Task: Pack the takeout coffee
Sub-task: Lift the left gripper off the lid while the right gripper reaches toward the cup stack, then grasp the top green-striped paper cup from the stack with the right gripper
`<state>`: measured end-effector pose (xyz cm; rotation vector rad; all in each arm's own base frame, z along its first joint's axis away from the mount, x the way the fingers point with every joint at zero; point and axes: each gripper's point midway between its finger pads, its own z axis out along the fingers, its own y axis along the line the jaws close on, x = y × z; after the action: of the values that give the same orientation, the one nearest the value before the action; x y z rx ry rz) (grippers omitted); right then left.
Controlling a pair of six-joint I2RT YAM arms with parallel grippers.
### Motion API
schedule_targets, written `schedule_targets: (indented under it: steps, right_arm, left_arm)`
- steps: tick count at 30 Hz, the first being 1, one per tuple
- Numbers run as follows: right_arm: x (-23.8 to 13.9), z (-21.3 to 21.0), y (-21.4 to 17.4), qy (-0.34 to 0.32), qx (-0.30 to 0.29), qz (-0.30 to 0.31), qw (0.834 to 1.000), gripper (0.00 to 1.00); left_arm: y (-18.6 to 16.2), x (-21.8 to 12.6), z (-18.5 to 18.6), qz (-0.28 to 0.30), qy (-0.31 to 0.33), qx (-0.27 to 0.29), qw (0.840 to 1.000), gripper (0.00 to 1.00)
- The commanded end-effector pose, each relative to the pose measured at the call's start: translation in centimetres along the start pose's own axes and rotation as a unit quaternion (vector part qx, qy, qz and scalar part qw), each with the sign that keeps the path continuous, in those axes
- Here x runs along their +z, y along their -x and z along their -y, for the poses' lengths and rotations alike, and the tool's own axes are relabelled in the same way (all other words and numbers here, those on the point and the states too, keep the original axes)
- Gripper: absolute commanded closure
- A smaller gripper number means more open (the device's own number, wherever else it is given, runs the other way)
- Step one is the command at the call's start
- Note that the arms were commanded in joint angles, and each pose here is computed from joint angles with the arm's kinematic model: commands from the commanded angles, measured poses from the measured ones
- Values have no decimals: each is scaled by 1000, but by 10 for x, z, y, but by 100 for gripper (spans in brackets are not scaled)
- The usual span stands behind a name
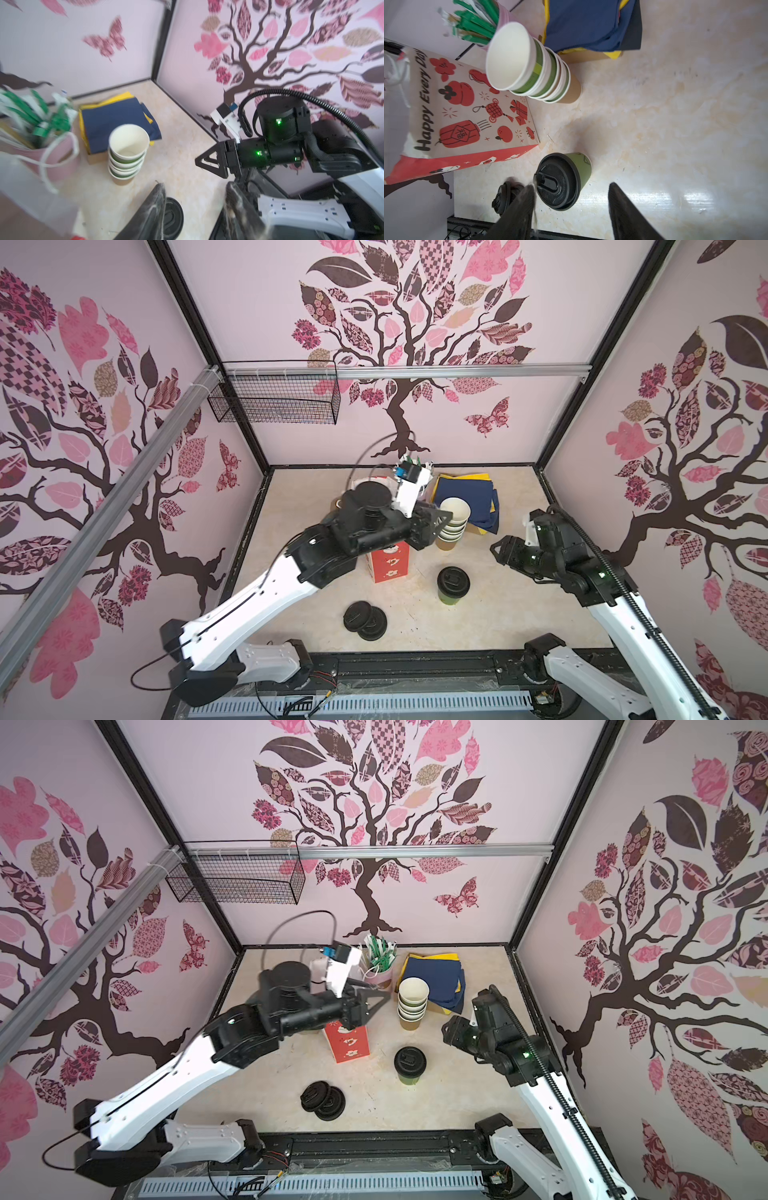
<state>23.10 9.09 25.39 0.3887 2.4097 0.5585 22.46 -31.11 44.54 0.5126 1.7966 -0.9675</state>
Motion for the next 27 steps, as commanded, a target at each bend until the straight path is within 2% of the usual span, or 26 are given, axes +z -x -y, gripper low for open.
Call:
schedule_targets:
  steps: [1,4,7,10,13,16,22,27]
  right_arm:
    - [-6,-9,14,-12,-50,-6,999,40]
    - [-1,-18,18,-8,-63,-21,998,40]
    - [12,-20,25,-16,-63,-27,998,41]
    - [32,-24,40,-38,-63,-34,997,42]
    - [58,-27,54,-60,-73,-48,994,43]
    - [83,-28,65,-78,-89,-53,992,43]
    - [108,-40,87,-114,-128,-45,984,43]
    - [122,-37,93,-157,-148,-36,976,49]
  left_arm:
    - [14,-32,-69,35,156,-39,986,48]
    - [9,-87,-115,58,275,-78,957,45]
    - [-16,-133,-151,54,369,-120,920,42]
    - [-47,-155,-174,39,408,-177,895,41]
    - [-64,-158,-181,40,404,-226,886,40]
    - [-74,-151,-182,40,391,-251,885,40]
    - [-83,-144,-183,29,388,-265,882,40]
    - [-85,-147,-186,36,396,-266,878,39]
